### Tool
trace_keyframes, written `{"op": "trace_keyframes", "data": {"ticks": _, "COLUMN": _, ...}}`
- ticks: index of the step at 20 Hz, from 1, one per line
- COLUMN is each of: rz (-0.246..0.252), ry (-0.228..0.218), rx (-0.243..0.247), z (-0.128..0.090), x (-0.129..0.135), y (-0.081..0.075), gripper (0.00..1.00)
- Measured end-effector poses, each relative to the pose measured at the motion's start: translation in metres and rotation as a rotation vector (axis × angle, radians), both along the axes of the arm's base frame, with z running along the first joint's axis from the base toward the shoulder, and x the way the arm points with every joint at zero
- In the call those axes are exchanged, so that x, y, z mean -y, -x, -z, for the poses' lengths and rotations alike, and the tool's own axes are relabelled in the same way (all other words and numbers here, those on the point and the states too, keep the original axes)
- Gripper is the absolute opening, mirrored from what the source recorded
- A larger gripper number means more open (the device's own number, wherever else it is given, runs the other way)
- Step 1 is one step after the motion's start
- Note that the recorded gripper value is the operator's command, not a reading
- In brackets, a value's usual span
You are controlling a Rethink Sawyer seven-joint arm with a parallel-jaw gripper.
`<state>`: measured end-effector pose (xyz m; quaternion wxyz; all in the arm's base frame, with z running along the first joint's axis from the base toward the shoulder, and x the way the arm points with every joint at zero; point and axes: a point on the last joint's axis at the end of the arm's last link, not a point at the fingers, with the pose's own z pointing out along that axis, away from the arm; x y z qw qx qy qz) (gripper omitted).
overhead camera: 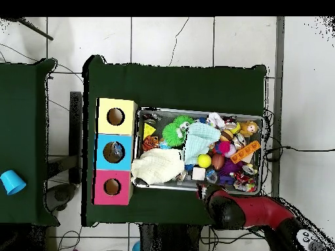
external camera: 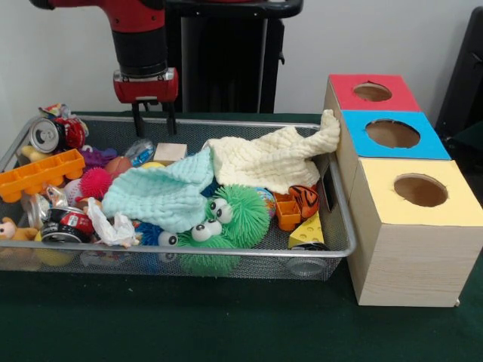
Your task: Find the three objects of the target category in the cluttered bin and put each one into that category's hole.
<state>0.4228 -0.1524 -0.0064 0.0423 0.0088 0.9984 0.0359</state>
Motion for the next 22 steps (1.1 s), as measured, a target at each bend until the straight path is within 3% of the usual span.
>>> {"op": "trace_keyframes", "data": {"ticks": 9, "rz": 0.001, "ry": -0.013, "rx": -0.008, "z": 0.008, "x": -0.003, "y": 0.001, "gripper": 1.00}}
{"op": "trace_keyframes", "data": {"ticks": 22, "rz": 0.053, "ry": -0.033, "rx": 0.027, "z": 0.008, "x": 0.018, "y": -0.006, "gripper": 1.00}}
